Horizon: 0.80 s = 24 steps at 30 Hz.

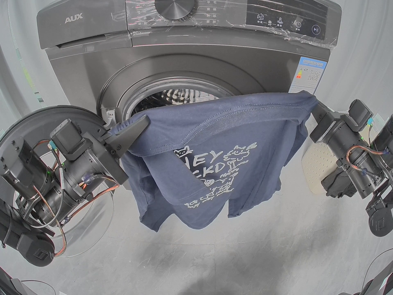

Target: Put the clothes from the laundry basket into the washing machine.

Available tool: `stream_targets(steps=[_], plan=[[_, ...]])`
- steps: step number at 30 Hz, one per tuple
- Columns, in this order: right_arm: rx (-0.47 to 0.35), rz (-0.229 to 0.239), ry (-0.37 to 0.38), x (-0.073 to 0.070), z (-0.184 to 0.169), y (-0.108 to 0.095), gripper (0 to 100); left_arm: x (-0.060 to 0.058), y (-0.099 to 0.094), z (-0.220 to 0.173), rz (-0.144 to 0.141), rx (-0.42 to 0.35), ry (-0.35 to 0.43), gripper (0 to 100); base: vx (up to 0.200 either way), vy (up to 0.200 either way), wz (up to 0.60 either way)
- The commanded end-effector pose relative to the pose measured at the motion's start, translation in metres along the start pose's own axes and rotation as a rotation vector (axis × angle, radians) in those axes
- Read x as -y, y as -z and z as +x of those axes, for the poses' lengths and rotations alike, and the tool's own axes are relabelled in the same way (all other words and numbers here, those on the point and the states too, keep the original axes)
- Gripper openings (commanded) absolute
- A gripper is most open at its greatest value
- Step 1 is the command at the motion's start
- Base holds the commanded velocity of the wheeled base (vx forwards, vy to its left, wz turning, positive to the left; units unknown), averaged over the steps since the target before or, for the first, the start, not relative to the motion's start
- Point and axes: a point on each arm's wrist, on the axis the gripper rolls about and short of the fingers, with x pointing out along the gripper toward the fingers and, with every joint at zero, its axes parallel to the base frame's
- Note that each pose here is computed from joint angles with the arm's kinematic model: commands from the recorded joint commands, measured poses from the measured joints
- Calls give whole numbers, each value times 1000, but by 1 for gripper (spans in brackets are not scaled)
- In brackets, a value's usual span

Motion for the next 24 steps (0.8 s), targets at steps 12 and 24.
stream_targets(steps=[12, 24], plan=[[-58, 6, -21, -5, -12, 7, 0, 15, 11, 7, -27, -31, 65, 0, 0, 0, 0], [-490, 23, -163, -37, -67, 89, 100, 17, 33, 41, 54, -42, 89, 0, 0, 0, 0]])
